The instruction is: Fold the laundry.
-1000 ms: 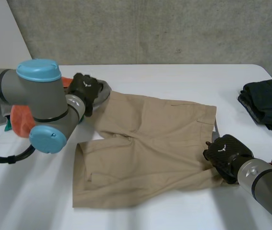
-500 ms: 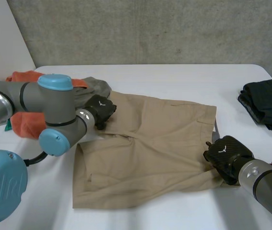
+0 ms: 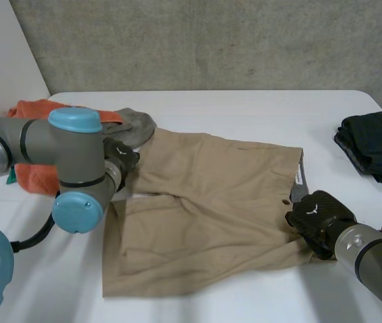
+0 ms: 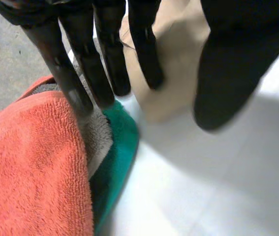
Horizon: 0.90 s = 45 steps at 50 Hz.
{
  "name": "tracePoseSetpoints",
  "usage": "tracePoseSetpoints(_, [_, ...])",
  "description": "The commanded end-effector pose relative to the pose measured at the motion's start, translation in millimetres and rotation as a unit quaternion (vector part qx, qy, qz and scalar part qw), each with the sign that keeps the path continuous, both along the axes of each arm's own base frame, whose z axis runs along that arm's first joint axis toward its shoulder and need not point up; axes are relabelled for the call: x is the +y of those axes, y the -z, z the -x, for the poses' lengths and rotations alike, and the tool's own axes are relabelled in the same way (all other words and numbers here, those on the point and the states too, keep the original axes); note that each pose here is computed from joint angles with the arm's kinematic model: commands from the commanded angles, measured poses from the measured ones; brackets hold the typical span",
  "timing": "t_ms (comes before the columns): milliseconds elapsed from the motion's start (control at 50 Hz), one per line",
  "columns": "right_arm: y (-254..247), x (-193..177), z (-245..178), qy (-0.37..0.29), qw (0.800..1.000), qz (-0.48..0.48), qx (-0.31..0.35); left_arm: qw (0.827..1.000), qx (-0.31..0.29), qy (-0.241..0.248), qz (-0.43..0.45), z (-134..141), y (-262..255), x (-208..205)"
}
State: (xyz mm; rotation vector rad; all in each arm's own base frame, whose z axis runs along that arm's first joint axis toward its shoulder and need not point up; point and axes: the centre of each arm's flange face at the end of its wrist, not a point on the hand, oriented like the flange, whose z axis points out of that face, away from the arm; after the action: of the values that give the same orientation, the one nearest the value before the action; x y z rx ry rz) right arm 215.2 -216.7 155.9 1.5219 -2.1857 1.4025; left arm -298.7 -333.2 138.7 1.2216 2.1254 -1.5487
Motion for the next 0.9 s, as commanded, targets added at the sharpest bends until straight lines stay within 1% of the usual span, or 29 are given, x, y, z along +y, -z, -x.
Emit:
tracePoseSetpoints(20, [0, 0, 0, 0.002, 1.0, 0.0, -0.003, 0.998, 0.057, -0.015, 0.008, 0, -33, 19])
tracePoseSetpoints(140, [-1, -1, 0, 0.015, 1.0, -0.007, -0.022, 0.994, 0.106, -0.029, 0.008, -16, -67, 48])
tracePoseSetpoints(160, [-1, -1, 0, 0.017, 1.0, -0.009, -0.025, 0.993, 0.117, -0.027, -0.001, -21, -72, 62])
tracePoseSetpoints(200, [-2, -1, 0, 0.02, 0.999, -0.01, -0.03, 0.992, 0.126, -0.021, -0.012, -25, -74, 76])
tracePoseSetpoints(220, [-2, -1, -1, 0.02, 0.999, -0.011, -0.031, 0.991, 0.132, -0.011, -0.027, -30, -75, 93])
tracePoseSetpoints(260, [-2, -2, 0, 0.022, 0.999, -0.01, -0.031, 0.99, 0.135, -0.002, -0.042, -34, -74, 108])
tracePoseSetpoints(280, [-2, -2, 0, 0.023, 0.999, -0.01, -0.032, 0.989, 0.136, 0.01, -0.059, -38, -71, 124])
tracePoseSetpoints(320, [-2, -3, 0, 0.024, 0.999, -0.01, -0.033, 0.987, 0.136, 0.024, -0.078, -41, -67, 141])
tracePoseSetpoints(360, [-2, -3, 0, 0.024, 0.999, -0.009, -0.033, 0.985, 0.13, 0.038, -0.102, -45, -59, 162])
tracePoseSetpoints(440, [-3, -3, 0, 0.024, 0.999, -0.008, -0.033, 0.984, 0.112, 0.043, -0.134, -51, -42, 183])
tracePoseSetpoints(600, [-4, -4, 1, 0.027, 0.999, -0.008, -0.033, 0.978, 0.095, 0.041, -0.181, -50, -17, 192])
tracePoseSetpoints(680, [-5, -3, 1, 0.03, 0.999, -0.006, -0.032, 0.977, 0.091, 0.049, -0.186, -46, -14, 197])
tracePoseSetpoints(760, [-10, -1, 3, 0.033, 0.999, -0.001, -0.032, 0.98, 0.083, 0.052, -0.175, -45, -19, 203])
tracePoseSetpoints(820, [-23, 10, 6, 0.026, 0.999, 0.003, -0.024, 0.984, 0.07, 0.056, -0.155, -47, -27, 214])
tracePoseSetpoints(840, [-26, 15, 7, 0.023, 1.0, -0.003, -0.02, 0.984, 0.062, 0.064, -0.152, -48, -32, 223])
tracePoseSetpoints(880, [-27, 33, 12, 0.002, 0.999, -0.034, 0.014, 0.983, 0.045, 0.074, -0.162, -52, -33, 235])
tracePoseSetpoints(900, [-27, 37, 13, -0.003, 0.999, -0.041, 0.024, 0.979, 0.022, 0.086, -0.182, -57, -32, 247])
